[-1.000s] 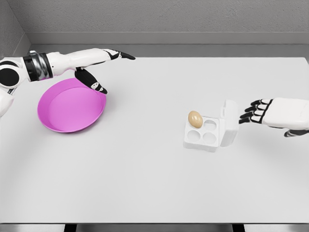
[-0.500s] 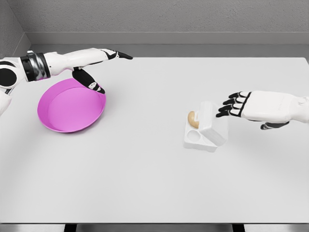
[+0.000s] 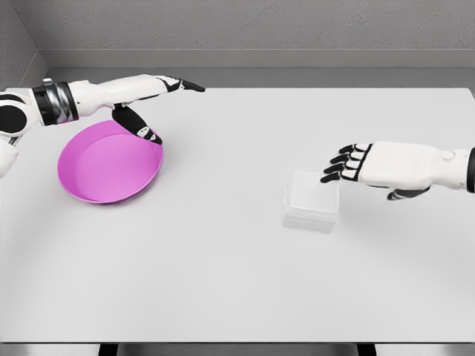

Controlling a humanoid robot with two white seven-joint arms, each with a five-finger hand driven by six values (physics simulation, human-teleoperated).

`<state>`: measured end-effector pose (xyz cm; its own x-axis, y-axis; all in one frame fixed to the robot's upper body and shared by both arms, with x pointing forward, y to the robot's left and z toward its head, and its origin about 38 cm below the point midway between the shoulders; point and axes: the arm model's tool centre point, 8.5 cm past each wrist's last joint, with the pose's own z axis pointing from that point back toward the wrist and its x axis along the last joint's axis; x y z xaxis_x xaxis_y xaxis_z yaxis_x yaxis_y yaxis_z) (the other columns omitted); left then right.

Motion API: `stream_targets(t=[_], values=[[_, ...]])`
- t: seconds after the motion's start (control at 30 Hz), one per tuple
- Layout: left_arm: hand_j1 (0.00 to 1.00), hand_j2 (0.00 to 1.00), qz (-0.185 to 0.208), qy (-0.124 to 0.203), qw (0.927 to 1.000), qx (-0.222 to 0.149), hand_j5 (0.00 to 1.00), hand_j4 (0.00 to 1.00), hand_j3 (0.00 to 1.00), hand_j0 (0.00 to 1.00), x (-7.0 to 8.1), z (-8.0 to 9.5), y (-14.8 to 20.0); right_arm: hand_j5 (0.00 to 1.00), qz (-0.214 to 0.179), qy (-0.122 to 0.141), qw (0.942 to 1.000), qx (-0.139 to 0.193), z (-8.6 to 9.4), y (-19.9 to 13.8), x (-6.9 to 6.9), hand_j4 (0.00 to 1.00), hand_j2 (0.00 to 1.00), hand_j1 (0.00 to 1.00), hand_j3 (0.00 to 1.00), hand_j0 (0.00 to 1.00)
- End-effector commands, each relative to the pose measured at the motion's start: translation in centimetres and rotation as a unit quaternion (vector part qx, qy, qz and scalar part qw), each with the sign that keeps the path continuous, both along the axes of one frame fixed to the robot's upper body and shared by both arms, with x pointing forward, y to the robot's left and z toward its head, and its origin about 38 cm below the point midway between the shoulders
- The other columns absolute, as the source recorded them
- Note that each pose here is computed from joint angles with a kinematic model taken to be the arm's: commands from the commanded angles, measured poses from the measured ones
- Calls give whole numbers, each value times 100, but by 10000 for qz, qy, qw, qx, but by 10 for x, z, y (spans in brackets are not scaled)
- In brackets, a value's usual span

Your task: Pack egg into the box and close the box lid

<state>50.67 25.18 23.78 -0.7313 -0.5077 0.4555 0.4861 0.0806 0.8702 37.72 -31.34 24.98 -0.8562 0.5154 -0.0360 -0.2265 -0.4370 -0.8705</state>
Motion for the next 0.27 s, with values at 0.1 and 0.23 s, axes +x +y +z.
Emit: stream_targets(t=[0.1,0.23], values=[[100,100,-329,81,9993,-128,100,100,100,100,-3,-10,-36,100,-733,-126,9971,152,19,-46,18,100,100,100,100,100],[100,100,-555,170,9983,-87,100,100,100,100,-7,-21,-59,100,-784,-107,9967,172,21,-51,17,100,100,100,100,100]])
